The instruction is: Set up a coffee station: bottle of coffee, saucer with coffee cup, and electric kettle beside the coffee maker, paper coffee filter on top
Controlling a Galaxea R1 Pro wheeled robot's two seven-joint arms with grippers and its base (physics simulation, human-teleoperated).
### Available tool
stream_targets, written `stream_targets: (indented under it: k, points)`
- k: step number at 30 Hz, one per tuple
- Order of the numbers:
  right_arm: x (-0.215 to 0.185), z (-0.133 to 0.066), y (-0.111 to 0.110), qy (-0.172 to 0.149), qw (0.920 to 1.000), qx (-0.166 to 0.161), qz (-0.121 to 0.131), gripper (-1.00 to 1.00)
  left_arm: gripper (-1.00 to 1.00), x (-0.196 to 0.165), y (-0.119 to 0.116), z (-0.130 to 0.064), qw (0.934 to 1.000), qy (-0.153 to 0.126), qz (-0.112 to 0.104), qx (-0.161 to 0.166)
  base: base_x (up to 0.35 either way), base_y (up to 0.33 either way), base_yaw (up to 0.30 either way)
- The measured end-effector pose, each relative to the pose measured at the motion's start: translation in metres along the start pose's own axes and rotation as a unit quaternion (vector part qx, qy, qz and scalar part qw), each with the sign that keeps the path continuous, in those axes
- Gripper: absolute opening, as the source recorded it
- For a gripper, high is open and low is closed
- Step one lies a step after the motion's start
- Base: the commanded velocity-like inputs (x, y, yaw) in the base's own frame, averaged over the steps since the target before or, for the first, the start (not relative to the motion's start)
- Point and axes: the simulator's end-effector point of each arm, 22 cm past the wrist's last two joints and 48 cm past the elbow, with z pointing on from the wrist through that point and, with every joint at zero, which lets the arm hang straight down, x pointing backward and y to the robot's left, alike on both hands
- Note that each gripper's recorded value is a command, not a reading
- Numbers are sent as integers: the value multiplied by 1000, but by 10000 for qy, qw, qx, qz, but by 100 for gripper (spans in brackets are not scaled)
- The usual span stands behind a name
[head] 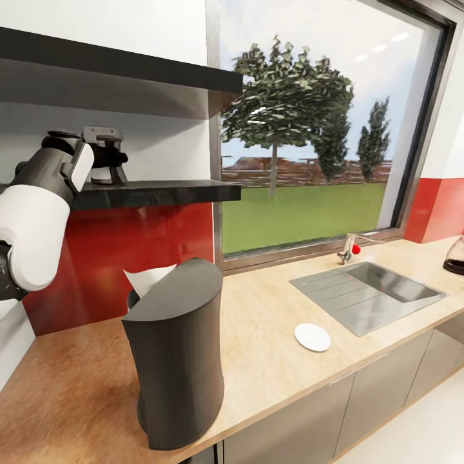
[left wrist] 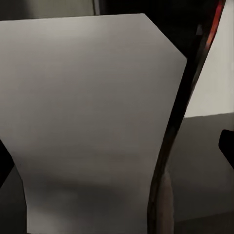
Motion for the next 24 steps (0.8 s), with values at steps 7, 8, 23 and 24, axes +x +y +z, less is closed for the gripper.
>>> stream_targets:
  k: [7, 8, 23, 24]
  points:
    - [0, 0, 0, 0, 10000, 0, 0, 100, 100, 3, 1, 1, 10000, 4, -25, -7, 5, 0, 0]
    - [0, 0, 0, 0, 10000, 0, 0, 100, 100, 3, 1, 1, 10000, 8, -26, -7, 0, 0, 0]
    - [0, 0, 0, 0, 10000, -1, -4, 100, -100, 5, 1, 1, 10000, 28, -31, -11, 0, 0, 0]
    - [0, 0, 0, 0, 10000, -1, -5, 100, -100, 4, 1, 1, 10000, 18, -35, -11, 0, 0, 0]
